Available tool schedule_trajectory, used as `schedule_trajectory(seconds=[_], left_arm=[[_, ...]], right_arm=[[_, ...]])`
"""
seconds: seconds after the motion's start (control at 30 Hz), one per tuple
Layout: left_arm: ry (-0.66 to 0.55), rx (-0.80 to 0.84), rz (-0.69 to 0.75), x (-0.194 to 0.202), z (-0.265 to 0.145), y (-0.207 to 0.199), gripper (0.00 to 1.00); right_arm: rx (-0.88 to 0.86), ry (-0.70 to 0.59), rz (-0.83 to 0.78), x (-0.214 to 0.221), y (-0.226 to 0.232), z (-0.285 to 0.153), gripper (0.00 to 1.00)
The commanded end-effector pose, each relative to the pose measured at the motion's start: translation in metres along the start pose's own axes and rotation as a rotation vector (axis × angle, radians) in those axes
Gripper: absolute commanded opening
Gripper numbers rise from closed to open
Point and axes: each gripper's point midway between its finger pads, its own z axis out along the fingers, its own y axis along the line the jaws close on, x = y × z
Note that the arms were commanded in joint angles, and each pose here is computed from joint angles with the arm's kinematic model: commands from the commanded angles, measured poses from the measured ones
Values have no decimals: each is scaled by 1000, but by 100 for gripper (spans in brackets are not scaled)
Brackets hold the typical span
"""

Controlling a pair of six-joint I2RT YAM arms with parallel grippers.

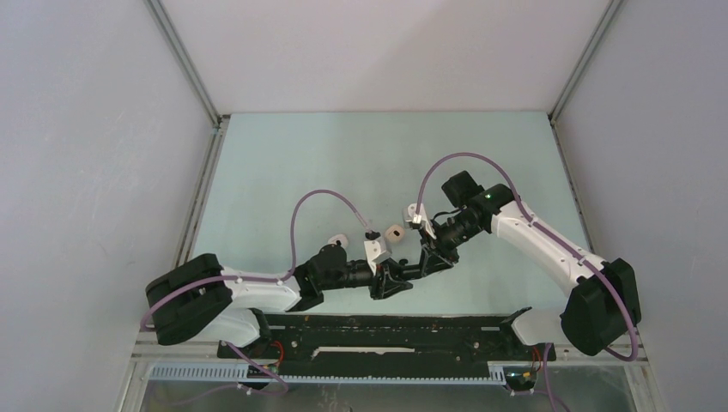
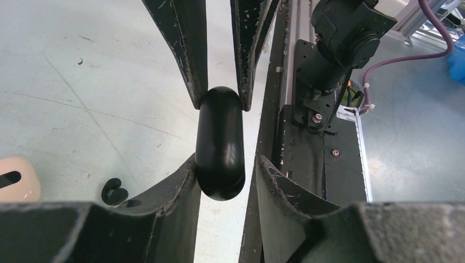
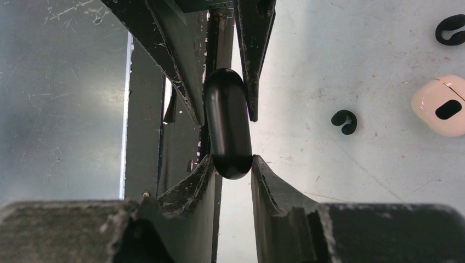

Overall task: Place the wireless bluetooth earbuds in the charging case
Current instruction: Pass from the right arm to the left

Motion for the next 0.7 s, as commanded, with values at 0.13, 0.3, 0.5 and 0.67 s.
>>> schedule_trajectory(seconds=[0.13,0.3,0.5,0.67], left_arm=[[-71,31,46,-20,0,-8,40],[-75,9,34,-20,-1,-4,38],[-83,-4,23,-21,-2,-1,44],[-83,-8,18,-21,-2,1,44]], right_arm=[[33,-31,-51,-13,-3,-6,13],[31,-32,-52,-13,-3,-6,13],[35,-30,-47,-12,-4,-5,12],[38,-28,-48,-12,-4,-6,12]])
